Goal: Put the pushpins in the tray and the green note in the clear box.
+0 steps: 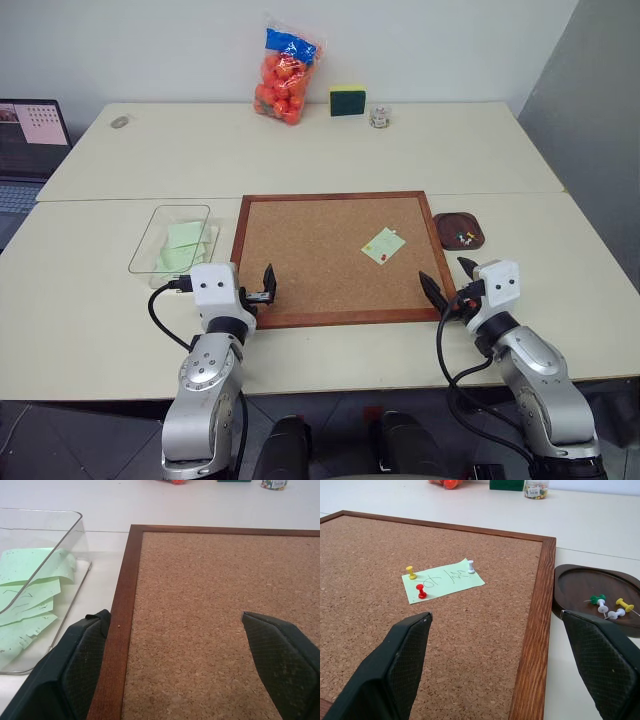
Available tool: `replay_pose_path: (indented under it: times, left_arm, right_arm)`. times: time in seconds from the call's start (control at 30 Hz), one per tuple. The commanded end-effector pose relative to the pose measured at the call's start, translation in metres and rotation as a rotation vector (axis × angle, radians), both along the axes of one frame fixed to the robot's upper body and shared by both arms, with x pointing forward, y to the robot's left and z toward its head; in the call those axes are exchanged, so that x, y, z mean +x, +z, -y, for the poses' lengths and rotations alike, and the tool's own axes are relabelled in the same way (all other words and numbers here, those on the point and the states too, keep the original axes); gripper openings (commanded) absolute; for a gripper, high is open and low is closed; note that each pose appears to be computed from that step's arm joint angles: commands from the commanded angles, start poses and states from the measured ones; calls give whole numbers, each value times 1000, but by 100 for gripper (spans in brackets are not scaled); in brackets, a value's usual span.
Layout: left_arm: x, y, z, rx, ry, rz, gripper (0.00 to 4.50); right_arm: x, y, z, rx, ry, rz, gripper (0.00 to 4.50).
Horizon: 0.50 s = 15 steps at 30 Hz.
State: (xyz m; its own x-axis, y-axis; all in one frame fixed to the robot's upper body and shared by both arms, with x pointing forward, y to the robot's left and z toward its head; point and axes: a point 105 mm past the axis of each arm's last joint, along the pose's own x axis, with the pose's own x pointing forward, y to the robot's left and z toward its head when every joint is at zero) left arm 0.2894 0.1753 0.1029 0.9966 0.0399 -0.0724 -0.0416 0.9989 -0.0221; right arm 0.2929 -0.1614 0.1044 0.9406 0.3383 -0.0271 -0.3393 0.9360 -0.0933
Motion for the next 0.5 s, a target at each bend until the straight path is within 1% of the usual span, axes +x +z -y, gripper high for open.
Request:
replay_pose_path:
  times: [0.03, 0.5]
  left_arm:
    - [-2, 17, 0, 19, 1, 64, 445]
    - [-2, 18, -1, 11, 13, 72, 445]
  right_arm:
    - [1, 13, -1, 0, 0, 57, 435]
    - [2, 15, -3, 3, 5, 60, 435]
